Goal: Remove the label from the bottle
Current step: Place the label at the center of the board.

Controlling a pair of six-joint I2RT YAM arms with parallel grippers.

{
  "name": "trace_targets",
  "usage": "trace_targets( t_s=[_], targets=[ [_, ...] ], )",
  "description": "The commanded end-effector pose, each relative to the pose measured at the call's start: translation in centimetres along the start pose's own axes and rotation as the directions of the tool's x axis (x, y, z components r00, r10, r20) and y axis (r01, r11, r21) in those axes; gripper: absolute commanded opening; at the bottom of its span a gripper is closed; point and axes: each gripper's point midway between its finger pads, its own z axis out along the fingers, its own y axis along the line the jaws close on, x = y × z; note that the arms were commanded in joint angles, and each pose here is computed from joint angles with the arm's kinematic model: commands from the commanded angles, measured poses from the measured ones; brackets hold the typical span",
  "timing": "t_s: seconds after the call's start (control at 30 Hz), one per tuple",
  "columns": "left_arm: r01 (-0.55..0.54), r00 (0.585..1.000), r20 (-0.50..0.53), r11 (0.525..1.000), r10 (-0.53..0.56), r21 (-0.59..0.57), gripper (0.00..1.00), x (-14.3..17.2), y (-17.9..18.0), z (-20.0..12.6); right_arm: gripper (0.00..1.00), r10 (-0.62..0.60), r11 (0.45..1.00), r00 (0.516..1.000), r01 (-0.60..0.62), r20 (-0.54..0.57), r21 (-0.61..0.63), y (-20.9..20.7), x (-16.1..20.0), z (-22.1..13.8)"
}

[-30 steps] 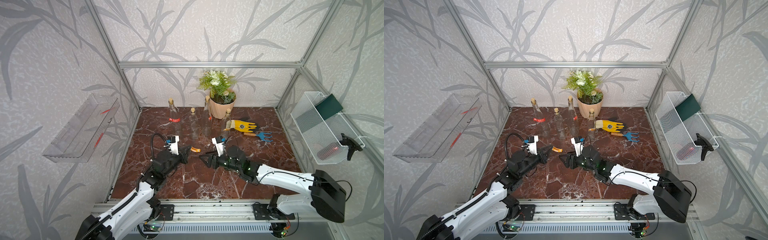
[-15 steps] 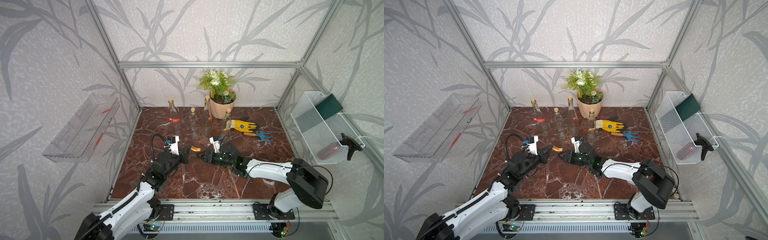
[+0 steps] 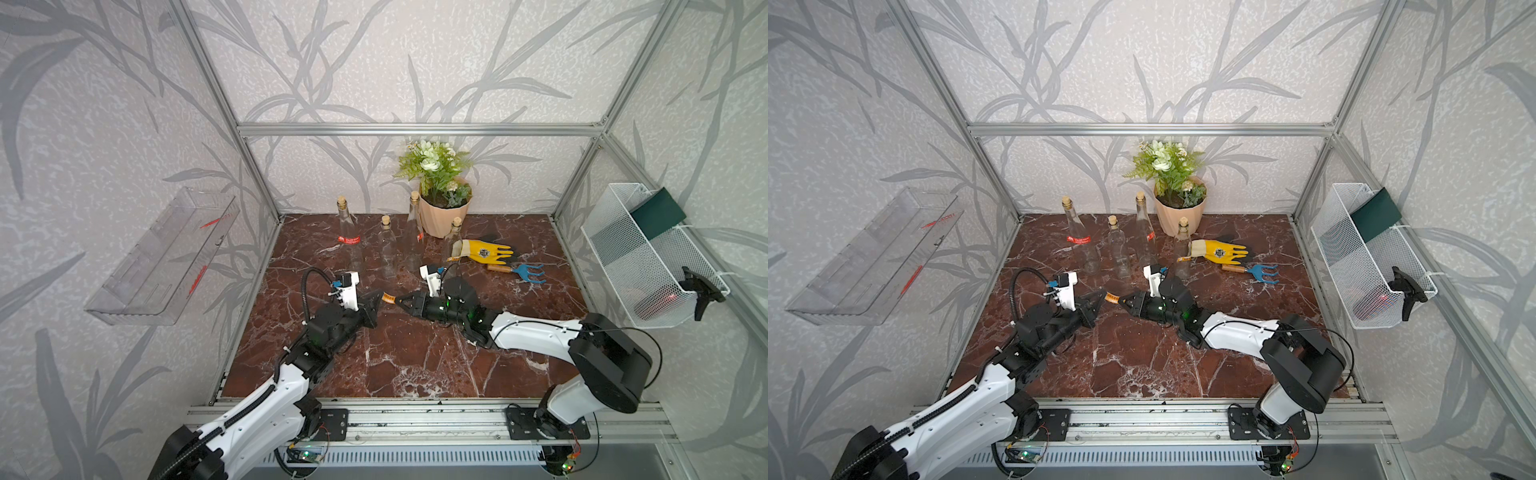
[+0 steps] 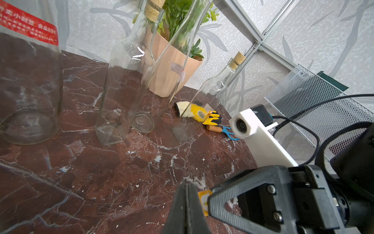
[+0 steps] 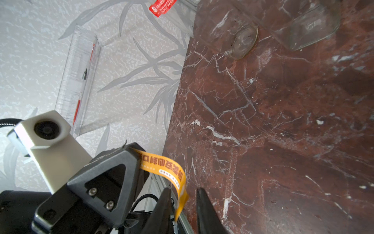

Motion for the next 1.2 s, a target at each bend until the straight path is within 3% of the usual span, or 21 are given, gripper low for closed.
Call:
trace_targets(
  t_s=[0.0, 0.27, 0.53, 0.7, 1.17],
  targets=[
    [-0.002, 1.000, 0.026, 1.000, 0.002, 0.000, 0.00, -0.6, -0.2, 0.0, 0.19, -0.015, 0.999, 1.000, 0.016, 0.015, -0.039, 1.2, -1.0, 0.2],
    [0.002, 1.000, 0.012, 1.000, -0.002, -0.006, 0.00, -0.3, 0.0, 0.2, 0.04, -0.026, 0.999, 1.000, 0.027, 0.016, -0.038, 1.1, -1.4, 0.1],
    [0.000, 1.000, -0.001, 1.000, 0.000, -0.028, 0.33, -0.2, 0.2, 0.2, 0.00, -0.049, 0.999, 0.998, 0.049, -0.034, -0.012, 0.0, -2.1, -0.3],
    [-0.002, 1.000, 0.014, 0.997, 0.004, -0.079, 0.43, -0.5, 0.9, -0.8, 0.00, -0.072, 0.997, 0.996, 0.074, -0.059, 0.036, -1.5, -1.2, -0.5],
    [-0.007, 1.000, 0.005, 0.985, 0.008, -0.170, 0.47, -0.8, 2.1, -3.0, 0.00, -0.135, 0.973, 0.983, 0.155, -0.120, 0.171, -4.5, 1.2, -2.0]
  ],
)
